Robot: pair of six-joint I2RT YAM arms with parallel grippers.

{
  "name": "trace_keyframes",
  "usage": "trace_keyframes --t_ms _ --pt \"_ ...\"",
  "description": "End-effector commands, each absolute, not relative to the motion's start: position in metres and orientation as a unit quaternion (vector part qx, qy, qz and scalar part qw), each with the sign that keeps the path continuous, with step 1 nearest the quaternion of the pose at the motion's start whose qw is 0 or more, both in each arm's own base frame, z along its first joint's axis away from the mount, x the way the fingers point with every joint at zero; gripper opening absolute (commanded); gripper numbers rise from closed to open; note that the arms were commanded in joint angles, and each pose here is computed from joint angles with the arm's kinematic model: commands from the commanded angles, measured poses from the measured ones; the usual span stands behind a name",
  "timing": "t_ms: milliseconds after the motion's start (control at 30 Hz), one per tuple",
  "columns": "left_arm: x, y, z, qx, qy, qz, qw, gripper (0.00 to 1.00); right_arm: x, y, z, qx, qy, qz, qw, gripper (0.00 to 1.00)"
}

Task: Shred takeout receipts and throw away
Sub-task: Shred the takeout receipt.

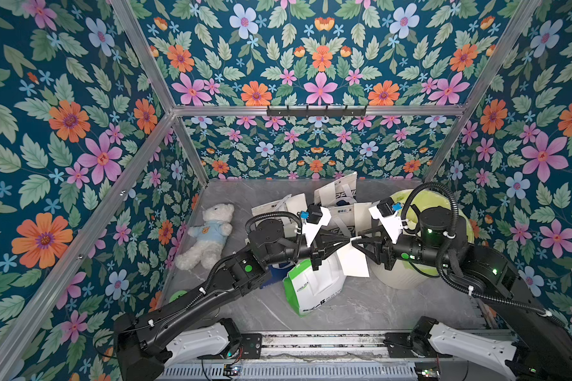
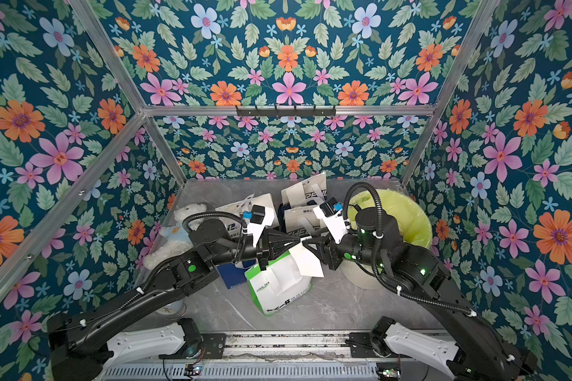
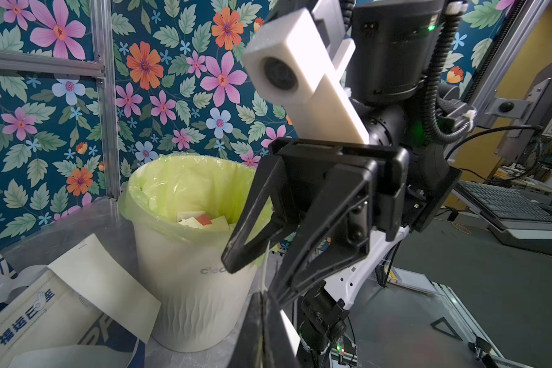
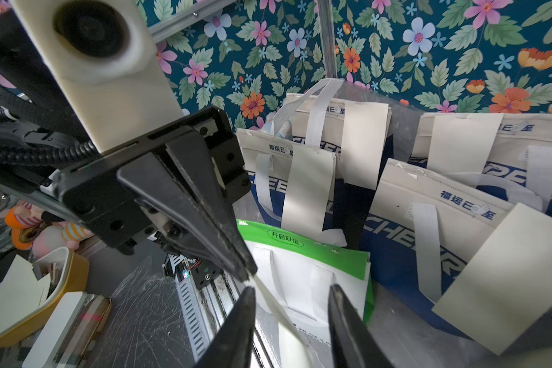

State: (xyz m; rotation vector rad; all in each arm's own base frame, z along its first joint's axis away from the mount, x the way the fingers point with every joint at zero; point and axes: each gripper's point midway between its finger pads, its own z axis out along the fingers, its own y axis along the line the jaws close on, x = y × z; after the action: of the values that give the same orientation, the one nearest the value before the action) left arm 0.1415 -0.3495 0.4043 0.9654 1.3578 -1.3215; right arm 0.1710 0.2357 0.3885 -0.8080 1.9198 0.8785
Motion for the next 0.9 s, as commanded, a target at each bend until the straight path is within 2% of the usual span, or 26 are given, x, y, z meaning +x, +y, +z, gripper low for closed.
trace_keyframes --t_ms 0,67,133,167,200,233,267,300,333,367,467,667,867 --pt "0.139 -0.348 0.409 0.402 0.547 -0.544 0.493 0.00 0.162 0.244 0.387 -0.349 0.757 0.372 0.409 0.32" --pt "0.139 -0.347 0.409 0.400 0.547 -0.544 0.495 0.00 0.159 0.247 0.386 -0.351 0.753 0.384 0.404 0.29" --pt "0.138 -0.347 0.408 0.401 0.546 -0.544 0.496 0.00 0.157 0.250 0.385 -0.352 0.748 0.397 0.399 0.21" --pt "0.138 -0.346 0.409 0.400 0.546 -0.544 0.496 0.00 0.156 0.251 0.385 -0.351 0.746 0.402 0.398 0.14" --pt "0.138 -0.346 0.408 0.401 0.545 -0.544 0.496 0.00 0.155 0.252 0.386 -0.349 0.745 0.406 0.398 0.00" --pt "0.138 -0.346 0.408 0.401 0.545 -0.544 0.496 0.00 0.158 0.250 0.386 -0.341 0.749 0.403 0.401 0.00" --pt "0.138 -0.346 0.408 0.400 0.546 -0.543 0.497 0.07 0.158 0.250 0.386 -0.337 0.750 0.404 0.402 0.00" --pt "0.139 -0.345 0.408 0.398 0.548 -0.541 0.499 0.41 0.159 0.250 0.387 -0.334 0.751 0.404 0.402 0.00" --pt "0.140 -0.344 0.408 0.394 0.549 -0.538 0.503 0.62 0.161 0.249 0.387 -0.329 0.753 0.401 0.404 0.00" --pt "0.140 -0.342 0.409 0.393 0.546 -0.537 0.508 0.68 0.161 0.248 0.387 -0.326 0.755 0.399 0.405 0.00" --pt "0.137 -0.335 0.415 0.386 0.530 -0.542 0.526 0.71 0.160 0.243 0.390 -0.324 0.750 0.397 0.418 0.00" --pt "0.129 -0.332 0.424 0.377 0.499 -0.574 0.529 0.67 0.152 0.239 0.398 -0.329 0.725 0.413 0.443 0.00" --pt "0.127 -0.336 0.434 0.358 0.473 -0.613 0.522 0.55 0.151 0.245 0.401 -0.330 0.715 0.430 0.442 0.00"
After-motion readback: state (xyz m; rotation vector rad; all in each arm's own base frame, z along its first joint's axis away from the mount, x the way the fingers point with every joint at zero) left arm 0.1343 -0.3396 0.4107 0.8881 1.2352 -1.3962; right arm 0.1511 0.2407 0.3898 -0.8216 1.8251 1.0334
